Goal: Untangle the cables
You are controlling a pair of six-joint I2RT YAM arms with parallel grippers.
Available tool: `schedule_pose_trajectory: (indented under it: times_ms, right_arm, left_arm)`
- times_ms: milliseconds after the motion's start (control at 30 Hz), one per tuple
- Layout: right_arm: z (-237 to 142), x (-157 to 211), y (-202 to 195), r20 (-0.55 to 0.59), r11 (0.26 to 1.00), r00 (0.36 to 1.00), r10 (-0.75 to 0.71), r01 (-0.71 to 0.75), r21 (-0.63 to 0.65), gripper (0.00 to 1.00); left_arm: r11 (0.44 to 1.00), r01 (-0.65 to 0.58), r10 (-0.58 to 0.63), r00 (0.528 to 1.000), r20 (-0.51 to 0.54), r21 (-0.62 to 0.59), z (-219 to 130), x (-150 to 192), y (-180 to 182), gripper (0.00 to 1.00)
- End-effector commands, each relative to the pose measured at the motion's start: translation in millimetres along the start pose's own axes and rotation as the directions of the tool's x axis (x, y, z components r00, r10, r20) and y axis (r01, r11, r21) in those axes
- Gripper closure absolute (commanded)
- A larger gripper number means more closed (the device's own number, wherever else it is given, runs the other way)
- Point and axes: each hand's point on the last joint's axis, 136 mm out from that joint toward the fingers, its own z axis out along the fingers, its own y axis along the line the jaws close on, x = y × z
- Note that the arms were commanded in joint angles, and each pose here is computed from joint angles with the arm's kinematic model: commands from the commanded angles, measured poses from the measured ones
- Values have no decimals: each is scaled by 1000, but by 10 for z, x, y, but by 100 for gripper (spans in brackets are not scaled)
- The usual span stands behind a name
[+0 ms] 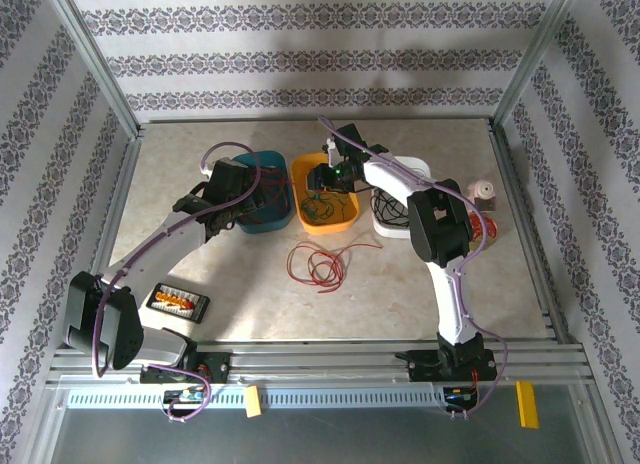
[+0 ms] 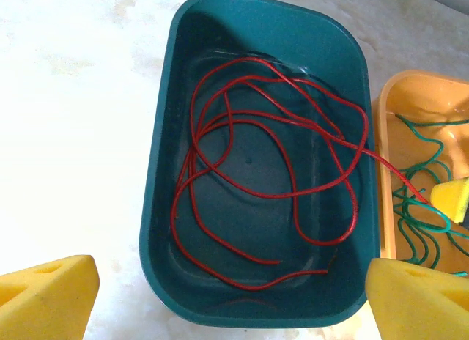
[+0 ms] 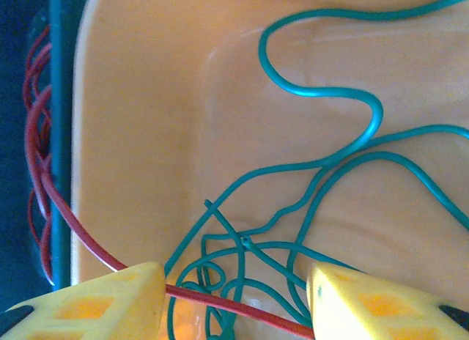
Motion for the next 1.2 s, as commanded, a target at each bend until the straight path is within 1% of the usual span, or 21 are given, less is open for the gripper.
schedule_pose_trajectory:
  times_ms: [0,367,600,933,1100,1167]
  right_arm:
    - [-13,24,43,1,1000,1000,-8,8,1,46]
    - [79,41,71,-21,1000,1000,7,-7,-20,43]
    - [81,105,189,-34,999,999,-16,15,-37,41]
    - [29,243,366,-55,996,997,-50,46,-78,41]
    - [-7,281,376,-57,996,997,-53,48,-80,44]
    - [-24,290,374,-56,996,997,-56,51,-77,49]
  left_arm:
    - [1000,29,-29,999,14,12,-13,-63,-1,6]
    - [1000,20,-20,1000,10,20,-2,-83,-39,6]
    - [999,34,-34,999,-4,32,30,-40,-57,6]
    - [998,46,-45,999,-10,40,19,-5,-53,6]
    - [998,49,-48,999,-9,42,9,-12,-53,6]
    - [998,50,-49,999,-7,43,9,-18,-54,6]
